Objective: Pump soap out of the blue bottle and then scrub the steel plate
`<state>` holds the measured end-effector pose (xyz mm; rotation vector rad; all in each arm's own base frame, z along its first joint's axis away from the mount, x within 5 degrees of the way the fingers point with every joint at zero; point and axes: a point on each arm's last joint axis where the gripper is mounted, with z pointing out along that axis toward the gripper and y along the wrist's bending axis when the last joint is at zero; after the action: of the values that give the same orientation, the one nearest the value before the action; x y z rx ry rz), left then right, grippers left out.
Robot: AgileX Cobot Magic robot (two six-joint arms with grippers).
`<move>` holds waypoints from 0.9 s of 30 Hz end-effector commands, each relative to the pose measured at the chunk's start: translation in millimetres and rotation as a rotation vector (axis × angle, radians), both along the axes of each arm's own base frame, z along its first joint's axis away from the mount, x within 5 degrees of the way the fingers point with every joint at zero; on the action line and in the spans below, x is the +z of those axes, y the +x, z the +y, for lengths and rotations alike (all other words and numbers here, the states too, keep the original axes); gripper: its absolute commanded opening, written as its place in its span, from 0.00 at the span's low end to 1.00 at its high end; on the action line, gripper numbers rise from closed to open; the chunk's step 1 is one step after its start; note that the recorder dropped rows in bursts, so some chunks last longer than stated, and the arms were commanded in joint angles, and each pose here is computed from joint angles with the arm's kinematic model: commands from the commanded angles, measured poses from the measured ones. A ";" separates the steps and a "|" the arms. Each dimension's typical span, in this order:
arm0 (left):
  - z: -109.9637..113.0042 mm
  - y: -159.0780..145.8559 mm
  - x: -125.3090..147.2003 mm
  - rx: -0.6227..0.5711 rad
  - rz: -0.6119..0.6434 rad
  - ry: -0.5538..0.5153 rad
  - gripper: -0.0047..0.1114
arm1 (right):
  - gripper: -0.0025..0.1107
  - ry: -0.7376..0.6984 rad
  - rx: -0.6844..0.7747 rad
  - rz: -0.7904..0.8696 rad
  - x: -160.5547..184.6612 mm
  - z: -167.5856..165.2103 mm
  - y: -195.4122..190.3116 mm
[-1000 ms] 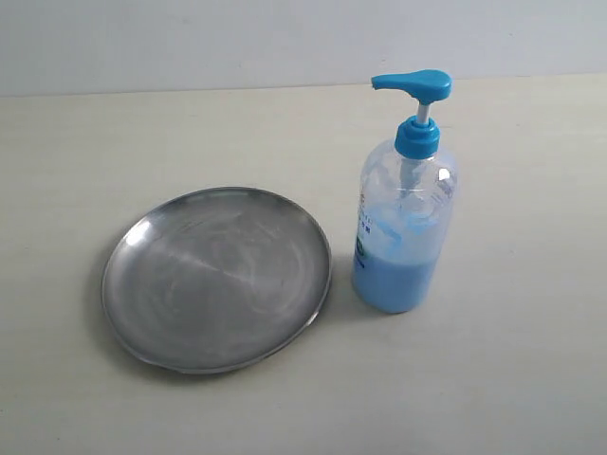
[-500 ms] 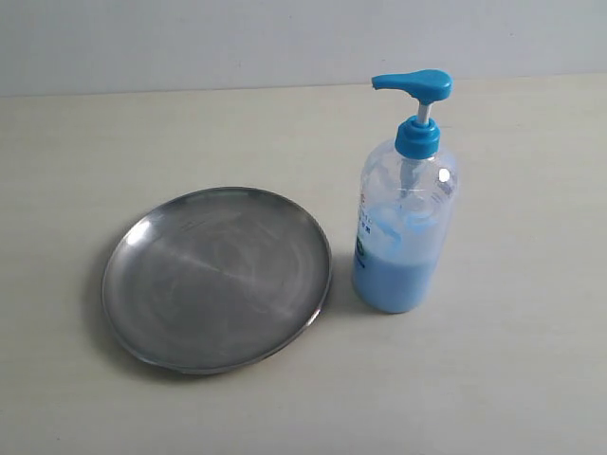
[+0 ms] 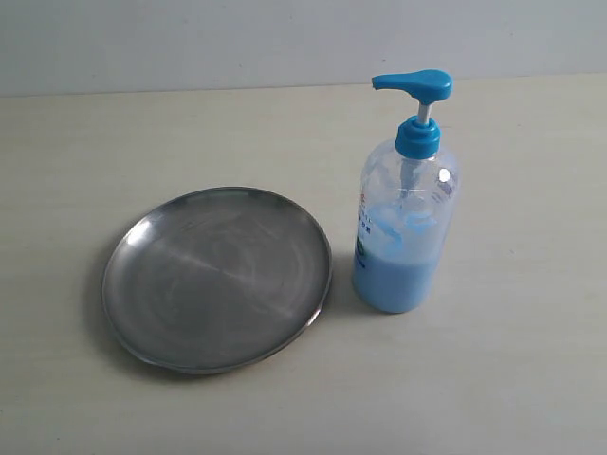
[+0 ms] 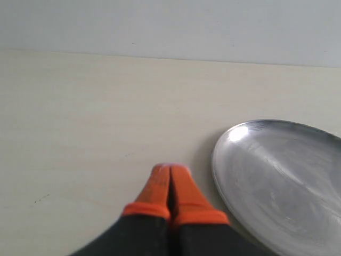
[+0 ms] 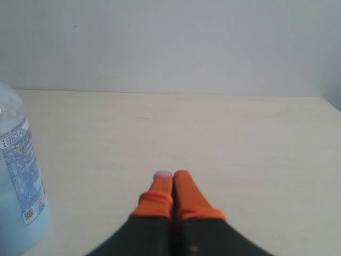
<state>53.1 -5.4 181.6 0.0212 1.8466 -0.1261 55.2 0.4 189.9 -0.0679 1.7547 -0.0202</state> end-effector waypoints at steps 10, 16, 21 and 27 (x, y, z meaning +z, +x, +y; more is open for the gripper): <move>-0.3 -0.1 -0.2 -0.004 -0.008 -0.005 0.04 | 0.02 0.000 -0.010 0.049 28.2 -0.3 8.0; -0.3 -0.1 -0.2 -0.004 -0.008 -0.005 0.04 | 0.02 0.002 -0.010 0.024 62.6 0.1 16.1; -0.3 -0.1 -0.2 -0.004 -0.008 -0.005 0.04 | 0.02 0.003 -0.010 0.005 85.9 0.4 22.9; -0.3 -0.1 -0.2 -0.004 -0.008 -0.005 0.04 | 0.02 0.005 -0.010 -0.041 121.9 0.8 31.6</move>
<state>53.1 -5.4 181.6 0.0212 1.8466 -0.1261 84.1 1.5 296.6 -0.0627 1.7424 -0.0232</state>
